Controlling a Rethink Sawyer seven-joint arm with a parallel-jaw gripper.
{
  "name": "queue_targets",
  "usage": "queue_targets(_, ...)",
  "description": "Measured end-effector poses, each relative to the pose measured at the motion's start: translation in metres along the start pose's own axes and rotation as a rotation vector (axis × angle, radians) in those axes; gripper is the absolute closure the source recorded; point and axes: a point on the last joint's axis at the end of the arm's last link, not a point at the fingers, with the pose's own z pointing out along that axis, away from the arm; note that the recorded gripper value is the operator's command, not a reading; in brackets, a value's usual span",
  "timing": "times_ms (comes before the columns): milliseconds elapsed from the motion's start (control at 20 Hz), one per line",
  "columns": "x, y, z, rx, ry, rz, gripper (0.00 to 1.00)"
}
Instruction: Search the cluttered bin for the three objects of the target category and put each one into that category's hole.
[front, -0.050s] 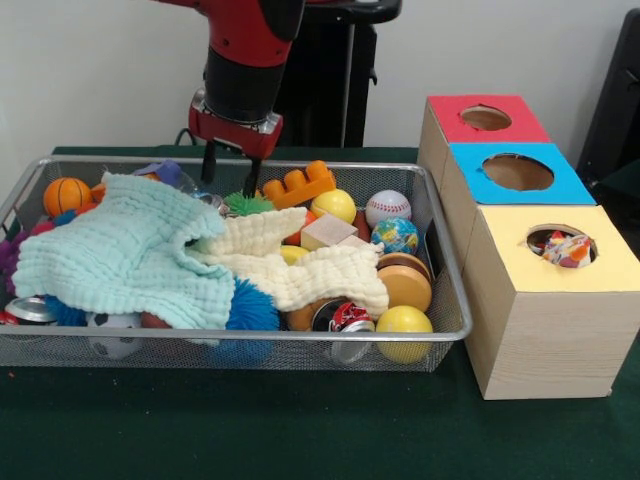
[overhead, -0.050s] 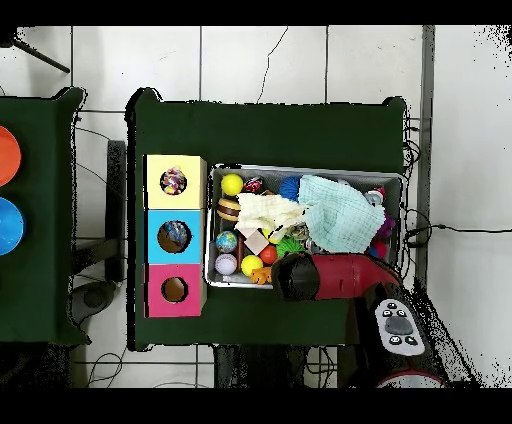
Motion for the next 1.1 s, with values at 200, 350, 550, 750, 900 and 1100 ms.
queue_targets(200, 0.002, 0.000, 0.002, 0.013, 0.003, -0.006, 0.00)
queue_targets(350, 0.003, -0.001, 0.005, 0.025, 0.008, -0.009, 0.00)
queue_targets(550, 0.007, -0.004, 0.012, 0.050, 0.018, -0.015, 0.00)
queue_targets(750, 0.010, -0.008, 0.016, 0.076, 0.027, -0.020, 0.00)
queue_targets(900, 0.010, -0.014, 0.017, 0.092, 0.027, -0.016, 0.00)
queue_targets(1100, 0.007, -0.022, 0.018, 0.107, 0.023, -0.009, 0.00)
